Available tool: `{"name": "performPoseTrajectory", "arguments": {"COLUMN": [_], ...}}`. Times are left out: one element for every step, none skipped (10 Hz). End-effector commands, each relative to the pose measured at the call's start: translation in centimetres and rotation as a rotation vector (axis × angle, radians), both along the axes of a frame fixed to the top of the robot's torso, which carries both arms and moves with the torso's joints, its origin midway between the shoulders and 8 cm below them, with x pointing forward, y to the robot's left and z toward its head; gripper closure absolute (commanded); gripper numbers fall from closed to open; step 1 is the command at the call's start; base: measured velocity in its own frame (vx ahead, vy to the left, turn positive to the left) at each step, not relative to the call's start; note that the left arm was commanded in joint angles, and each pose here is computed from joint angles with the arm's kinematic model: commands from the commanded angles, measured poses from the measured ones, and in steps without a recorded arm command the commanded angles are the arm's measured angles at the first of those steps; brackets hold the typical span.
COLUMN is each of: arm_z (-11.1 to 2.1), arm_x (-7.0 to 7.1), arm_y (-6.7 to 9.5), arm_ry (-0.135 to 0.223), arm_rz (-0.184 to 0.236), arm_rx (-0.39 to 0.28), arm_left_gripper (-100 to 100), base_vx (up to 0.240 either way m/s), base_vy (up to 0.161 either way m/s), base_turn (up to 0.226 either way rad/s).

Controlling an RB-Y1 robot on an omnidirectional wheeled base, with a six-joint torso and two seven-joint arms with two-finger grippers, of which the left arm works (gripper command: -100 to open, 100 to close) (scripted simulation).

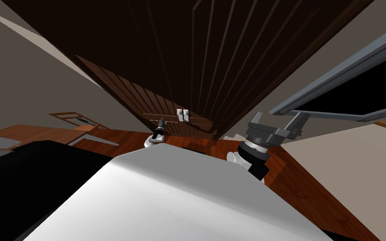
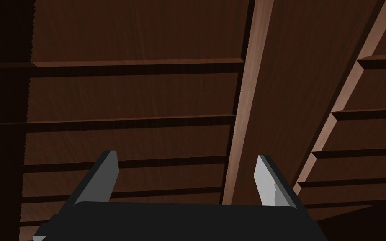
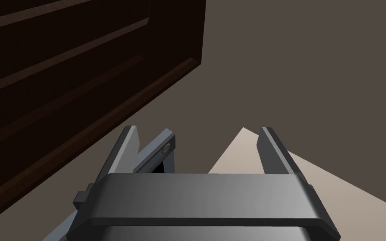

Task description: Pull the door open

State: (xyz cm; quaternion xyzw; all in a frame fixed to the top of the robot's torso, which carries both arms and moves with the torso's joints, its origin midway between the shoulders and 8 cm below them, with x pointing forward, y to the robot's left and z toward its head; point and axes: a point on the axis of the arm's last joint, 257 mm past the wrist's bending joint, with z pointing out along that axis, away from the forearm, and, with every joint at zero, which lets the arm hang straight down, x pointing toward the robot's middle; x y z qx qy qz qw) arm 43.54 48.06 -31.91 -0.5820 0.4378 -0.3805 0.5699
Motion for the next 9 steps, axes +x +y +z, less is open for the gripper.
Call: {"name": "performPoseTrajectory", "arguments": {"arm_z": [0.4, 0.8, 1.3, 2.0, 2.3, 2.0, 2.0, 2.0, 2.0], "arm_x": [0.9, 1.6, 2.7, 3.8, 4.3, 3.9, 3.9, 3.9, 3.9], "arm_y": [-1.0, -2.0, -3.5, -5.3, -6.1, -5.3, -5.3, -5.3, -5.3], "arm_ry": [-0.014, -0.027, -0.045, -0.064, -0.074, -0.067, -0.067, -0.067, -0.067], "arm_rz": [-0.015, -0.032, -0.056, -0.083, -0.096, -0.085, -0.085, -0.085, -0.085], "arm_rx": [-0.007, -0.013, -0.022, -0.031, -0.035, -0.031, -0.031, -0.031, -0.031], "arm_left_gripper": [-100, -100, -100, -100, -100, -100, 100, 100, 100], "base_vx": [0.182, 0.235, 0.238, 0.216, 0.216, 0.098, -0.01, -0.041, -0.035], "base_vy": [0.054, 0.027, -0.028, -0.112, -0.143, -0.063, 0.007, 0.019, 0.015], "base_turn": [-0.109, -0.158, -0.202, -0.256, -0.151, -0.011, 0.019, -0.013, -0.03]}}
